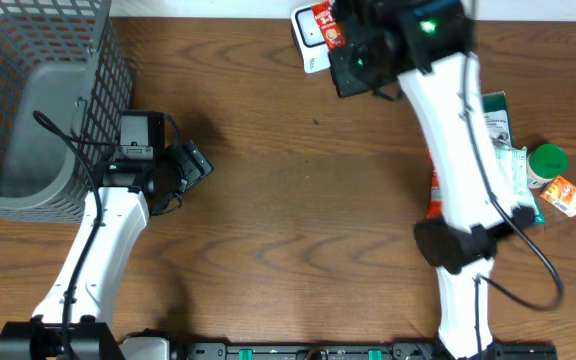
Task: Scan the item barcode
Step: 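Lift the stick pack and hold it in front of the white scanner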
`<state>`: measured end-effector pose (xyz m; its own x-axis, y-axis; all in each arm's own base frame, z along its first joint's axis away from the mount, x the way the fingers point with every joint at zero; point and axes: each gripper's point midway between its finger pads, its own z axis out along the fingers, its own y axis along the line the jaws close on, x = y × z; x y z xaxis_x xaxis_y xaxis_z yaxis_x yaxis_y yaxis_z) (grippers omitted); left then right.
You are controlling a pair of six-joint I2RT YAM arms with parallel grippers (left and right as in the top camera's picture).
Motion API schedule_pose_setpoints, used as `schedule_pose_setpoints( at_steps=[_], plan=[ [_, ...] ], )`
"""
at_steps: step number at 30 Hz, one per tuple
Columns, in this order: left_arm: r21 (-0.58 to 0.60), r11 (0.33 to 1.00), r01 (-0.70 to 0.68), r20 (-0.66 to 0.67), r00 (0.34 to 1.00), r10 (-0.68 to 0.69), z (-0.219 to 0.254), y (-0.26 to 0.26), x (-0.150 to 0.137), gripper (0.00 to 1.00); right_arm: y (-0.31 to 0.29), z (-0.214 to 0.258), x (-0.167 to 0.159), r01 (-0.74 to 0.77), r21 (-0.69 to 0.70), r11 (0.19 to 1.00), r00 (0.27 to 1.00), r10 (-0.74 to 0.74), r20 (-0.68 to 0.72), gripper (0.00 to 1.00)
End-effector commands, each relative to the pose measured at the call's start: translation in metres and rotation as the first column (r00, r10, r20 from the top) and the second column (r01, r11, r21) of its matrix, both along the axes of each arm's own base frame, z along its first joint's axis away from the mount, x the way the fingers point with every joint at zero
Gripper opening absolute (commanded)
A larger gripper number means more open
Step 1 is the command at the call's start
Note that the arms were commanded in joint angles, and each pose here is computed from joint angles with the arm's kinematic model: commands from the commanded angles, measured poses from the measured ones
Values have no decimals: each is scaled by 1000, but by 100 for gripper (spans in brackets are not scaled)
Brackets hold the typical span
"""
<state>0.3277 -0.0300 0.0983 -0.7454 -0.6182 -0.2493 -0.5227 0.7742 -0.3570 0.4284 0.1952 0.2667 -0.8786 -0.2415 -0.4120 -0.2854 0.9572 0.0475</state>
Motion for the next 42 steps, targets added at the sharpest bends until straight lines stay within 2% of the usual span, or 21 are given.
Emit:
schedule_pose_setpoints(
  at_steps=[1, 8, 18, 28, 42],
  plan=[
    [9, 1000, -11, 7, 1000, 11, 3, 5, 2, 88, -1, -53, 35, 45, -19, 999, 997, -46, -57, 1],
    [9, 1000, -11, 7, 1000, 11, 3, 4, 2, 88, 14, -108, 101, 43, 5, 999, 999, -44, 33, 1],
    [9, 1000, -11, 7, 1000, 11, 3, 4, 2, 88, 16, -160, 155, 71, 43, 997, 991, -75, 114, 1],
    [9, 1000, -11, 7, 1000, 11, 3, 4, 2, 88, 16, -182, 179, 82, 65, 994, 982, -92, 163, 1],
    [9, 1000, -11, 7, 1000, 11, 3, 4, 2, 88, 13, -216, 173, 86, 41, 996, 991, -89, 101, 1]
  ],
)
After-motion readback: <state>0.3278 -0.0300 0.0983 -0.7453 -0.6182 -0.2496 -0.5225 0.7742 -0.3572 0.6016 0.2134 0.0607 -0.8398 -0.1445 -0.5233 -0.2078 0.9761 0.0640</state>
